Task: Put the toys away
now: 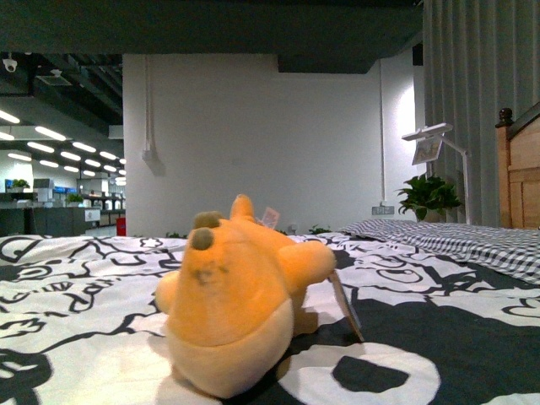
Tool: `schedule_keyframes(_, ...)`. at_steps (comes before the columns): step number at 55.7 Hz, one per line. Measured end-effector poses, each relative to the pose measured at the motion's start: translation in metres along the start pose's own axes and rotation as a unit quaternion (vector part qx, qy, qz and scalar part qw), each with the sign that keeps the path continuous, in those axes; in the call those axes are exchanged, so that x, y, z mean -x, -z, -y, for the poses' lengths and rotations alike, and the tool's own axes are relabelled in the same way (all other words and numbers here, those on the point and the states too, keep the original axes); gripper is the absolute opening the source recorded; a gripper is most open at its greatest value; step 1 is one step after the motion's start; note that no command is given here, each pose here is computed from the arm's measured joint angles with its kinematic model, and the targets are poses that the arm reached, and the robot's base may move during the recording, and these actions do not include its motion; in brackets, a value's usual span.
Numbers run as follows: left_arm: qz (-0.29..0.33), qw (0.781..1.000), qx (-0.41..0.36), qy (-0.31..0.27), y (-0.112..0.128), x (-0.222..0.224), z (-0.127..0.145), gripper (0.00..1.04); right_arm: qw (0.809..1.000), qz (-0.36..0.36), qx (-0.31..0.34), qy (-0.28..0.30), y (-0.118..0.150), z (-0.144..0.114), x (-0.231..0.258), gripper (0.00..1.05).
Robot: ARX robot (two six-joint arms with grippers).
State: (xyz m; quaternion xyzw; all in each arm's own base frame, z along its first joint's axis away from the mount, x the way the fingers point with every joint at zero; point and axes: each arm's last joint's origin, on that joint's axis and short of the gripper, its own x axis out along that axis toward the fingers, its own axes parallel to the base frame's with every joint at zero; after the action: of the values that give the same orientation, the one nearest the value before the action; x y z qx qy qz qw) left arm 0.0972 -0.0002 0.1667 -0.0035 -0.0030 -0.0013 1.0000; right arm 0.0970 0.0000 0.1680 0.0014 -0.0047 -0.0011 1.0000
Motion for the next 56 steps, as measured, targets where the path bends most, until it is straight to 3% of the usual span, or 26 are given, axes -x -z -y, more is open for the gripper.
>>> schedule_keyframes(56, 0.001, 1.0, 0.0, -0.002, -0.0001, 0.0001, -0.0001, 0.98, 1.0, 0.001, 0.0, -0.003, -0.0001, -0.0001, 0.0001, 0.98)
